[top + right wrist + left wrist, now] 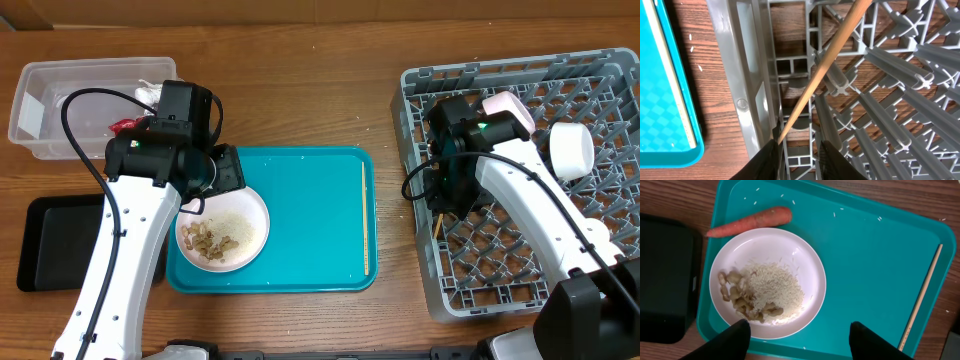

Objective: Sort waste into correct bins and load items into the dishwasher

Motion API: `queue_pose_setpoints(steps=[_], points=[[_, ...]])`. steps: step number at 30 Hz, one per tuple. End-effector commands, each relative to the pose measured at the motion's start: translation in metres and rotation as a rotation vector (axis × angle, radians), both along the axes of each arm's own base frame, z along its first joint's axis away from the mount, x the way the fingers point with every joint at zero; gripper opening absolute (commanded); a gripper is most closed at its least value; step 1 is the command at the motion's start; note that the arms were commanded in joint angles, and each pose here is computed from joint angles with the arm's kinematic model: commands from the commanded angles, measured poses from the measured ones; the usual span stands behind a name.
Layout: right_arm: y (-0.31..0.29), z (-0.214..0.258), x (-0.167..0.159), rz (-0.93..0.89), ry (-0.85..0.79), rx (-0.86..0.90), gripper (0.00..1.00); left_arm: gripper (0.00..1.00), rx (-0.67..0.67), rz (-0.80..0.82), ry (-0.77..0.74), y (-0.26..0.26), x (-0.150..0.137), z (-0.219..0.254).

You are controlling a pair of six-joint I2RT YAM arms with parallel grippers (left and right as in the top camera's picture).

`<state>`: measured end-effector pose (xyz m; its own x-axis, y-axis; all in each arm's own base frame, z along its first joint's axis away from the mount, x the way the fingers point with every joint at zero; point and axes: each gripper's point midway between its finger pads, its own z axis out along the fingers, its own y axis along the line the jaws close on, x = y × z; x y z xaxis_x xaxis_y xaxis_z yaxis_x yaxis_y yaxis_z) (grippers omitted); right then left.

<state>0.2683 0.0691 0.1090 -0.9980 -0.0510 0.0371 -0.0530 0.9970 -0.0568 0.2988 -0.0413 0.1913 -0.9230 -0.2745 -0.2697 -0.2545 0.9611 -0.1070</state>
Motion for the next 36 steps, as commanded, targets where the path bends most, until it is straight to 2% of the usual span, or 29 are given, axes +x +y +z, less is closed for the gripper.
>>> queue_pose_setpoints(steps=[1, 5, 9, 16, 22, 35, 36], points=[[0.0, -0.002, 0.0, -0.004, 0.001, 0.001, 0.3, 0.66, -0.001, -0.013, -0.002, -0.001, 0.002, 0.002], [-0.001, -0.002, 0.008, -0.03, -0.036, -0.007, 0.27, 0.66, -0.001, -0.013, -0.002, -0.001, 0.002, 0.002], [-0.026, 0.005, 0.039, -0.237, -0.189, -0.106, 0.28, 0.66, -0.001, -0.013, -0.002, -0.001, 0.002, 0.002], [-0.04, 0.01, 0.083, -0.383, -0.334, 0.018, 0.28, 0.66, -0.001, -0.013, -0.001, -0.001, 0.001, 0.001], [-0.026, 0.009, 0.091, -0.378, -0.333, 0.125, 0.28, 0.65, -0.001, -0.013, -0.002, -0.001, 0.002, 0.002], [-0.026, -0.033, 0.092, -0.381, -0.237, 0.092, 0.27, 0.65, 0.0, -0.013, 0.003, -0.001, 0.001, 0.001], [-0.026, -0.034, 0.092, -0.382, -0.234, 0.09, 0.24, 0.65, 0.0, -0.013, 0.002, -0.001, 0.001, 0.001]])
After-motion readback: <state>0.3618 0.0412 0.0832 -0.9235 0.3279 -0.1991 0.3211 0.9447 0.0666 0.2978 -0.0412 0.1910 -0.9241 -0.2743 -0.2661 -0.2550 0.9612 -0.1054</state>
